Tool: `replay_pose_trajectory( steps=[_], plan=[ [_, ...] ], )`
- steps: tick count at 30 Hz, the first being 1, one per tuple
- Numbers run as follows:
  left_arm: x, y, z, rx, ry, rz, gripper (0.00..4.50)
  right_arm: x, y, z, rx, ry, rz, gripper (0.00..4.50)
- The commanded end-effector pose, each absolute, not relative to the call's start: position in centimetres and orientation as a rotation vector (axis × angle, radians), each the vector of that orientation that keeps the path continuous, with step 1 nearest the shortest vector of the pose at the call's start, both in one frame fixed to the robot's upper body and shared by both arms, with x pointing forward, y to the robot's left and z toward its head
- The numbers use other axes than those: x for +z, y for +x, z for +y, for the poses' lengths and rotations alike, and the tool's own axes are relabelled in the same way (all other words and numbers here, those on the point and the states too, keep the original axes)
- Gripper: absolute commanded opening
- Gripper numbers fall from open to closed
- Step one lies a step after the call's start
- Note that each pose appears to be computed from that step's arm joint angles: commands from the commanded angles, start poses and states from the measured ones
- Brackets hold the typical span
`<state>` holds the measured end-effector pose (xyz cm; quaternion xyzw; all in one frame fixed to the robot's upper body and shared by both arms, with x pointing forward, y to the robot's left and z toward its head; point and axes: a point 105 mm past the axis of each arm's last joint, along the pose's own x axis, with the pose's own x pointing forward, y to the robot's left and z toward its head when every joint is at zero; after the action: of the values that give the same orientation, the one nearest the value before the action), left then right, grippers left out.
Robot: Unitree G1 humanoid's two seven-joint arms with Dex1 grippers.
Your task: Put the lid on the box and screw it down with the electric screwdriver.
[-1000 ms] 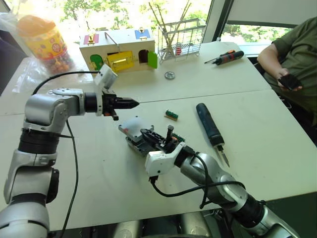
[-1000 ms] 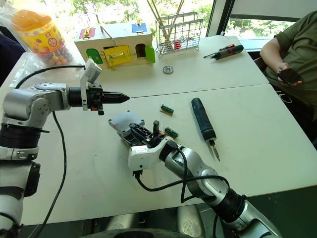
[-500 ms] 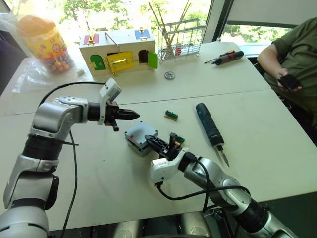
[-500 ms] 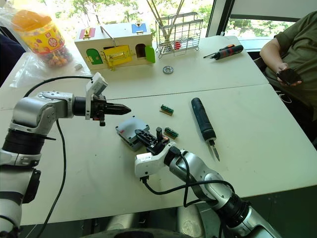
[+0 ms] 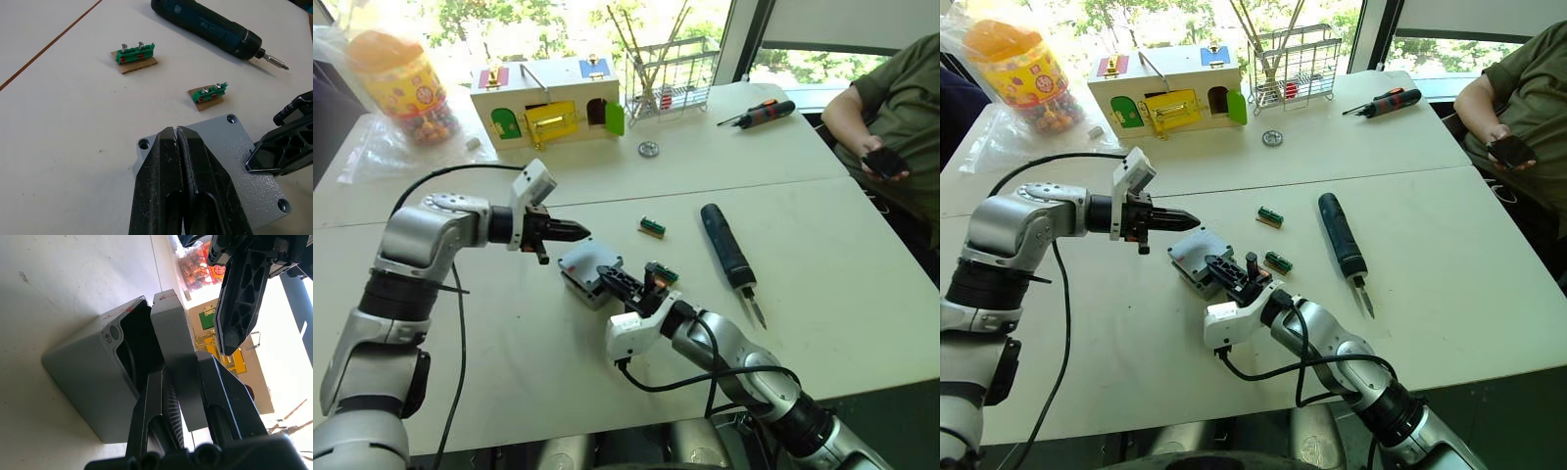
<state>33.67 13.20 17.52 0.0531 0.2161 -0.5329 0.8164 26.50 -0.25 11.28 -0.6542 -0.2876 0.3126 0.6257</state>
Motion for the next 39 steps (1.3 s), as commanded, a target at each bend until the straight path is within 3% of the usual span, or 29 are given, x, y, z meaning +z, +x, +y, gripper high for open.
replay_pose_trajectory(
  steps=[1,24,29,32,39],
  plan=[
    [17.6,33.1,12.7,-1.172,0.169,0.443,0.03,10.4,25.8,-0.2,0.758,-1.511,-0.648,0.11],
    [12.3,31.8,11.7,-1.248,0.386,0.515,0.03,8.9,25.0,-0.9,0.786,-1.54,-0.601,0.11],
    [10.7,31.6,12.0,-1.246,0.463,0.536,0.0,9.1,25.0,-1.2,0.769,-1.543,-0.607,2.42],
    [10.2,31.7,12.0,-1.242,0.473,0.538,0.0,9.7,24.9,-1.5,0.746,-1.545,-0.627,3.52],
    [9.1,31.8,12.1,-1.23,0.509,0.545,0.0,11.2,24.3,-2.0,0.714,-1.515,-0.669,3.52]
  ],
)
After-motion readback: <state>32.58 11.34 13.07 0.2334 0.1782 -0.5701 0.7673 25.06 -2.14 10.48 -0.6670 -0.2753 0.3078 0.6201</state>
